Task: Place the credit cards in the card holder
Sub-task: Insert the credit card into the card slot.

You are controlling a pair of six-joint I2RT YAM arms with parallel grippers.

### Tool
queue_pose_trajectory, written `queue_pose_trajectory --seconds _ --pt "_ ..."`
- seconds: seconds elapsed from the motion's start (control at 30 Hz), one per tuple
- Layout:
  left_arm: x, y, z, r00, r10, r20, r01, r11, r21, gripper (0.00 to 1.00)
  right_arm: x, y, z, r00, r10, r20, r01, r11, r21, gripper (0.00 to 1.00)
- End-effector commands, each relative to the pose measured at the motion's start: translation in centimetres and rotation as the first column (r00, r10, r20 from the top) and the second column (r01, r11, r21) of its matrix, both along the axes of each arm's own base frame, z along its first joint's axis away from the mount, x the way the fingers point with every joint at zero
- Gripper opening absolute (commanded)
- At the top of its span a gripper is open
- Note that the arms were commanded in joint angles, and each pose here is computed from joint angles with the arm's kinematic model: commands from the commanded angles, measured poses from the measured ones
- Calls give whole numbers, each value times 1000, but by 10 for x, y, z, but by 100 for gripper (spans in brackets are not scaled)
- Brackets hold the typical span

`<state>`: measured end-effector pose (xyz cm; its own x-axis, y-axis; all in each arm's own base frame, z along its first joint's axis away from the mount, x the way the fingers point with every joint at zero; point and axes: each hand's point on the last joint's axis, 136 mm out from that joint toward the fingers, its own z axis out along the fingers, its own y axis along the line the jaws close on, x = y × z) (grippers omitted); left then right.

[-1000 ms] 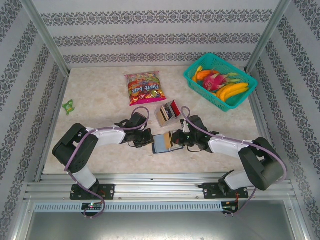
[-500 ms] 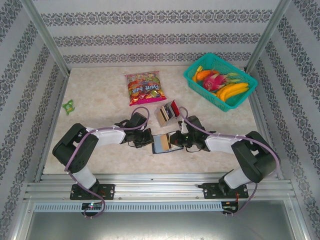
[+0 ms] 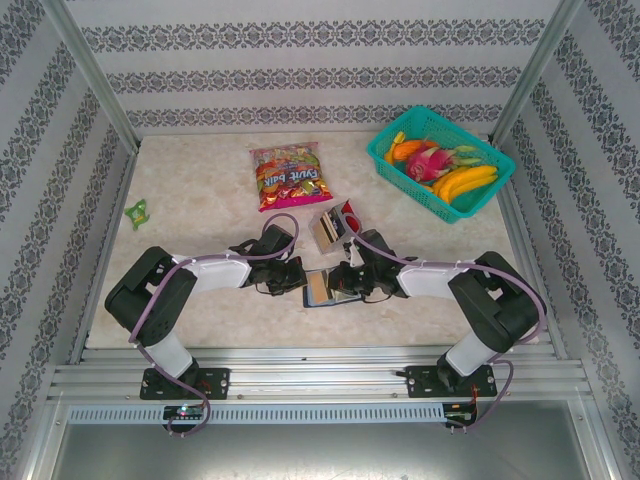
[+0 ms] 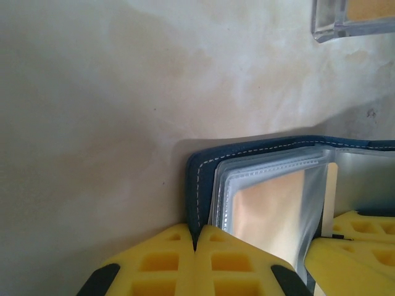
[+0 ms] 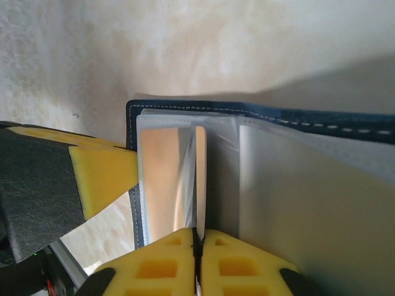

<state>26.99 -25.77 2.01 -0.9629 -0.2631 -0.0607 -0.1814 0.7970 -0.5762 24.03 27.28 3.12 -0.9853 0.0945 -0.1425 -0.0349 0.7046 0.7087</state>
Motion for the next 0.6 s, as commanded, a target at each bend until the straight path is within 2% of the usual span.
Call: queue_pose_trajectory --seconds 0.0,0.07,0.2,0.37,0.47,0.57 --pt "-9 2 -8 999 -24 -24 25 999 37 2 -7 -6 -6 1000 5 -15 -6 997 -79 13" --pt "-10 3 -9 999 -26 -25 27 999 39 2 -6 -15 -2 1000 15 5 -14 992 -126 19" --pt "-10 2 -10 999 -26 -27 27 999 39 2 -4 -24 1 1000 23 15 -20 987 -159 21" --pt "-9 1 -8 1000 -22 -22 23 999 29 2 -6 -6 3 998 63 -10 -64 995 -81 18" --pt "-9 0 -8 999 -25 -22 25 999 28 2 -7 5 3 996 83 -13 -84 995 -59 7" --pt "-9 1 -7 1000 -24 -18 25 999 29 2 -5 13 9 995 99 -3 -99 995 -33 8"
